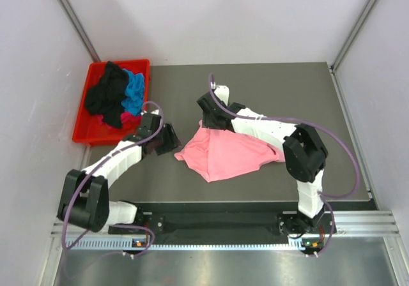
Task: Fold and stack the t-shirts
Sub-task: Flatten the tshirt out
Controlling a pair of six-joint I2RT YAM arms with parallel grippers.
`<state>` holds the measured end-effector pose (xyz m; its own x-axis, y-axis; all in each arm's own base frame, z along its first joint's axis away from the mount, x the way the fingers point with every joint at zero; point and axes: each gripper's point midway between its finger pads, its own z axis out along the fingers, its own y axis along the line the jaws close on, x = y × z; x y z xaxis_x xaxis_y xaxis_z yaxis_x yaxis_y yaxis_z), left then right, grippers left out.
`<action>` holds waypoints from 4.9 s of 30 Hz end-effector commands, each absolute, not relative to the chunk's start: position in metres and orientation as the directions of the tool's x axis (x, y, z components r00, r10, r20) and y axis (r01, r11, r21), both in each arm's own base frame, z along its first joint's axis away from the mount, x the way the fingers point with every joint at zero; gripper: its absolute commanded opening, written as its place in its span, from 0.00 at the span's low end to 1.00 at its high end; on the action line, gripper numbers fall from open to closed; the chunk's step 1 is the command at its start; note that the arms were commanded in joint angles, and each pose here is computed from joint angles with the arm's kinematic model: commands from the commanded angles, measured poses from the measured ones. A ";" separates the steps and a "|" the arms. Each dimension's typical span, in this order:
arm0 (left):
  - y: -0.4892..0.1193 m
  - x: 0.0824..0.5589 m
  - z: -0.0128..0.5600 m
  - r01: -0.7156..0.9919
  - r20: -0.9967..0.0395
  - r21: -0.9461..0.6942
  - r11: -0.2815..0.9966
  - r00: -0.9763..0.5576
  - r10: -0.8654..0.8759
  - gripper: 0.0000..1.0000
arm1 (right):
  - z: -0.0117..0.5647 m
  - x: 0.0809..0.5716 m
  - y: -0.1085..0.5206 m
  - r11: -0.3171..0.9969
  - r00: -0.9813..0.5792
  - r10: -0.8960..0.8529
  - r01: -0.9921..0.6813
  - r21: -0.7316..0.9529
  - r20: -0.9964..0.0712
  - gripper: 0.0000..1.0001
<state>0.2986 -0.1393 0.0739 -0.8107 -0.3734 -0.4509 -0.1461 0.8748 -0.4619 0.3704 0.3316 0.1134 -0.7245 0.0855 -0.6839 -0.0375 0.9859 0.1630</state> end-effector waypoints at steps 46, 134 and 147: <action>-0.170 0.256 0.086 0.013 -0.440 -0.593 0.805 -0.843 -0.310 0.58 | 0.188 0.249 0.020 0.882 -0.436 0.285 0.468 0.055 -0.853 0.00; -0.223 0.280 0.104 0.224 -0.497 -0.429 0.875 -0.868 -0.021 0.42 | 0.244 0.238 0.026 0.950 -0.372 0.237 0.283 0.133 -0.898 0.00; -0.244 0.241 0.070 0.207 -0.429 -0.491 0.846 -0.903 -0.028 0.43 | 0.240 0.240 0.030 0.959 -0.377 0.222 0.252 0.131 -0.899 0.00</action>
<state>0.2315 -0.2310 0.0585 -0.9243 0.0128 -0.3815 0.1887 0.8841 -0.4274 0.2369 0.0310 0.2264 -0.4206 0.2101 -0.8826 0.2603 0.9599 0.1044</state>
